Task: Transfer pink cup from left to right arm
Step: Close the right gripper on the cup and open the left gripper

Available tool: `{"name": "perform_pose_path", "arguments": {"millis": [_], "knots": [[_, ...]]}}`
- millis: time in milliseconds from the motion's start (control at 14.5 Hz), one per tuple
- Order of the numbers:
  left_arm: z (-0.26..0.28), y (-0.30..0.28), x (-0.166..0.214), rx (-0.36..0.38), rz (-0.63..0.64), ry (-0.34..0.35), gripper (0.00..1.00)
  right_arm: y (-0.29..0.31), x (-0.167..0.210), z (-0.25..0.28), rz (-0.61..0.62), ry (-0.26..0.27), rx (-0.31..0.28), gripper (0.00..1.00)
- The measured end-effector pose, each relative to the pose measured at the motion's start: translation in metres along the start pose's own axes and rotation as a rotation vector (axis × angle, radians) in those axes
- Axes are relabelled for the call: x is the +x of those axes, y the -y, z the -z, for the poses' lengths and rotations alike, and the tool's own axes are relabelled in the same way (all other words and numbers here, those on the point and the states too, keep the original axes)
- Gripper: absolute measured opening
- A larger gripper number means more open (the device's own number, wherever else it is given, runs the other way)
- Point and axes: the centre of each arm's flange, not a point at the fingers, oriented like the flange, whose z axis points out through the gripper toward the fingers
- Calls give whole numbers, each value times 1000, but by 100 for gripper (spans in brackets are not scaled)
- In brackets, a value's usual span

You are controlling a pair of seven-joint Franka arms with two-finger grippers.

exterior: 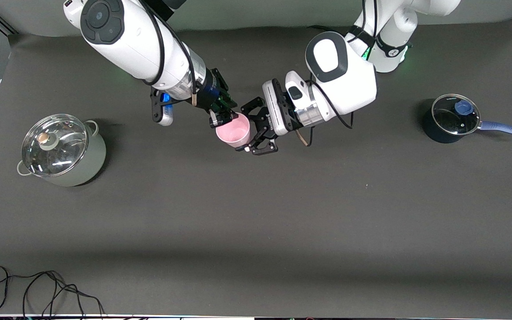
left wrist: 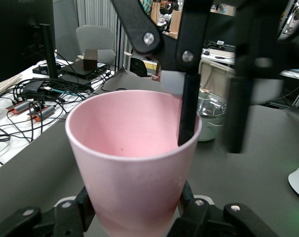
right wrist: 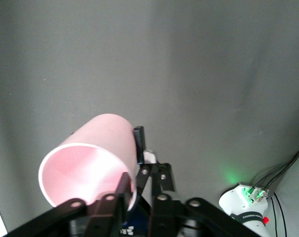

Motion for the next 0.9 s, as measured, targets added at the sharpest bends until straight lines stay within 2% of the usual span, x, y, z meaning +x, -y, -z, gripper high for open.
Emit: {"name": "perform_pose_path", "arguments": {"millis": [69,138,620,689,826,895], "knots": [[-1,-1,0,0,0,1,67,1,1,0,0,0,1,5],[-1,-1,-1,1,1,1,67,1,1,-1,0,0,1,3],[-1,0,-2,5,4,3,67,3,1,-3,2,0,2,3],[-1,1,-3,8,5,3,72,3,1,-3,7,-1,1,3],[2,4,-3,16,7,3,90,2,1,-3,13,-2,-2,3],[2,5,-3,18,8,3,90,2,0,-3,15,-2,-1,3]]}}
